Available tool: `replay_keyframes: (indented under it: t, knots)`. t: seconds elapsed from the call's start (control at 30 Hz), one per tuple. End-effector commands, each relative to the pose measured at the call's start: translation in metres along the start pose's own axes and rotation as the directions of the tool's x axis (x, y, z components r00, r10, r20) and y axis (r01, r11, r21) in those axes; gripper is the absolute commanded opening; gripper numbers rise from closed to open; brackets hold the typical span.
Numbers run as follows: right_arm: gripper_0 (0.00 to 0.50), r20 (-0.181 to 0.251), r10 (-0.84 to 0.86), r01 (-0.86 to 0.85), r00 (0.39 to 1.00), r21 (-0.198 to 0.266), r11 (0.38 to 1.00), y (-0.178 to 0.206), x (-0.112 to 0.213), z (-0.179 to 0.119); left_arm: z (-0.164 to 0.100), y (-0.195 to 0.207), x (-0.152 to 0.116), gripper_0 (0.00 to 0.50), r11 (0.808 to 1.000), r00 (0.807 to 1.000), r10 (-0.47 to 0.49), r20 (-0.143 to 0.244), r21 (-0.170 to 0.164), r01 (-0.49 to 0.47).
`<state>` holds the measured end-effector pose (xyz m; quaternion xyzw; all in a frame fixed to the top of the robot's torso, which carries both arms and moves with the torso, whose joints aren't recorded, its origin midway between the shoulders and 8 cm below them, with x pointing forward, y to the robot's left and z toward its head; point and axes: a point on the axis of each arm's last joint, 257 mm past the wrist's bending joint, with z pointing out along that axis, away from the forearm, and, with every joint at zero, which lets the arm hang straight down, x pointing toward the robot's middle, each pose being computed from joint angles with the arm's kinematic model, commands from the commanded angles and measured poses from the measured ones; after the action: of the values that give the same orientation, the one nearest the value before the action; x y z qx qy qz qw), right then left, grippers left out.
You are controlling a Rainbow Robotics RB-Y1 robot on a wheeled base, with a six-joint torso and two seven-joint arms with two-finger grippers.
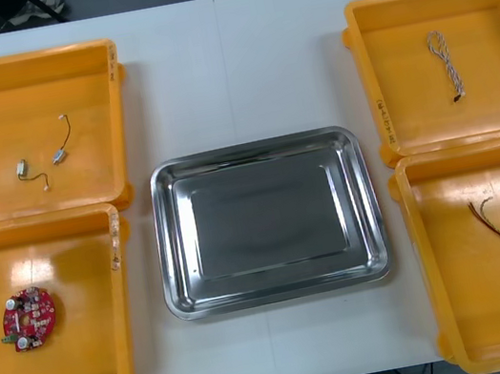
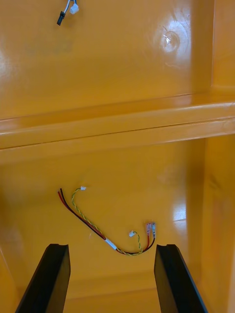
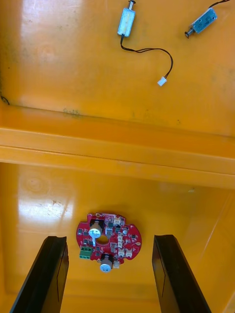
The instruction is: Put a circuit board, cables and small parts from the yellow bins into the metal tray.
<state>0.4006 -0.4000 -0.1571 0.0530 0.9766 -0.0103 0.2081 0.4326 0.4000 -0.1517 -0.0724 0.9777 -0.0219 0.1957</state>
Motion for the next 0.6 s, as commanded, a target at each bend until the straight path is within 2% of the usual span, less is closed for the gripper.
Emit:
replay_keyframes:
  t: [0.03, 0.6]
  knots:
    - [0.5, 0.03, -0.038, 0.037, 0.999, 0.043, 0.998, -0.0169, -0.0068, -0.0177, -0.0205, 0.0187, -0.0071, 0.5, 0.999, 0.999, -0.007, 0.038, -0.047, 0.009]
    - [0.5, 0.03, -0.038, 0.037, 0.999, 0.043, 0.998, -0.0169, -0.0068, -0.0177, -0.0205, 0.0187, -0.0071, 0.5, 0.999, 0.999, -0.007, 0.038, -0.047, 0.009]
